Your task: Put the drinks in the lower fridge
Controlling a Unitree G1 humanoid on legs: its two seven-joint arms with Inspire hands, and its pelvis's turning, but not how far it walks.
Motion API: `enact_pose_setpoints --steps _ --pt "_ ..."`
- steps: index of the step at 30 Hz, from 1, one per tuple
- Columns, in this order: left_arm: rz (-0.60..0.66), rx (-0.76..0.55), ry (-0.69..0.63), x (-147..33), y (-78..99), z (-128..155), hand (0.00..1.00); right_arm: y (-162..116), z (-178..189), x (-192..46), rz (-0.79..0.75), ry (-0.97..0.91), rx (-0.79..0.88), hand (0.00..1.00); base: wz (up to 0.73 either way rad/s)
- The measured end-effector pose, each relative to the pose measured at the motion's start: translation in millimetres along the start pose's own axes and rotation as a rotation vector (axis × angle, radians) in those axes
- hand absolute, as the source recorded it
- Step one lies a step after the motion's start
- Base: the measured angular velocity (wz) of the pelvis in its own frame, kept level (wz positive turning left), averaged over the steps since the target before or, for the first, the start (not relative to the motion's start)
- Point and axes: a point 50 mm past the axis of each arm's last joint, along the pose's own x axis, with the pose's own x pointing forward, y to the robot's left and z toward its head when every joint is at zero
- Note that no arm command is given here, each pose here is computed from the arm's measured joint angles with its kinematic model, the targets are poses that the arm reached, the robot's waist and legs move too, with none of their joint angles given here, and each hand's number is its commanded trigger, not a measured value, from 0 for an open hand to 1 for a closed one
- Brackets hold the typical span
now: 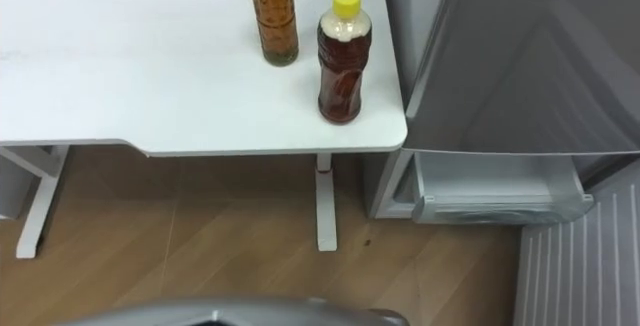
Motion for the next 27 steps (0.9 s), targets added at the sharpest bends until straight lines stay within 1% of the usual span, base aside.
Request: enact_pose_setpoints --steps 4,9,11,13,14,16,17,19,22,25,26,27 --pt "0.027 -0.151 0.007 -0.7 -1.9 -10 0.00 0 0 0 -0.012 -0.005 0.001 0.00 0.09" --pt "0.067 -0.240 0.017 -1.2 -1.3 -15 0.00 -1 1 0 -0.037 -0.021 -0.001 0.00 0.04" --pt "0.113 -0.316 0.026 -1.8 2.0 -19 0.00 -1 -1 0 -0.036 -0.019 0.008 0.00 0.14" --pt "0.215 -0.503 0.021 -3.2 13.0 -21 0.00 -1 -1 0 -0.043 -0.020 0.024 0.00 0.22" --pt "0.238 -0.572 0.008 -3.6 16.0 -20 0.00 -2 0 0 -0.048 -0.022 0.024 0.00 0.10" --pt "0.322 -0.823 -0.058 -6.2 29.1 -11 0.00 -4 2 0 -0.073 -0.032 0.023 0.00 0.07" --pt "0.344 -0.874 -0.073 -7.1 32.7 -9 0.00 -5 3 0 -0.081 -0.039 0.021 0.00 0.12" --pt "0.420 -1.026 -0.103 -9.4 42.0 -6 0.00 -8 6 0 -0.102 -0.072 0.043 0.00 0.04" --pt "0.477 -1.115 -0.143 -13.1 50.4 0 0.00 -10 6 -1 -0.115 -0.087 0.057 0.00 0.00" --pt "0.598 -1.207 -0.219 -23.6 67.6 9 0.00 -12 5 -1 -0.122 -0.092 0.074 0.00 0.05" --pt "0.620 -1.221 -0.235 -26.1 71.1 12 0.00 -12 6 -1 -0.123 -0.093 0.076 0.00 0.18" --pt "0.665 -1.259 -0.276 -31.9 79.4 18 0.00 -14 7 -1 -0.130 -0.103 0.073 0.00 0.24"
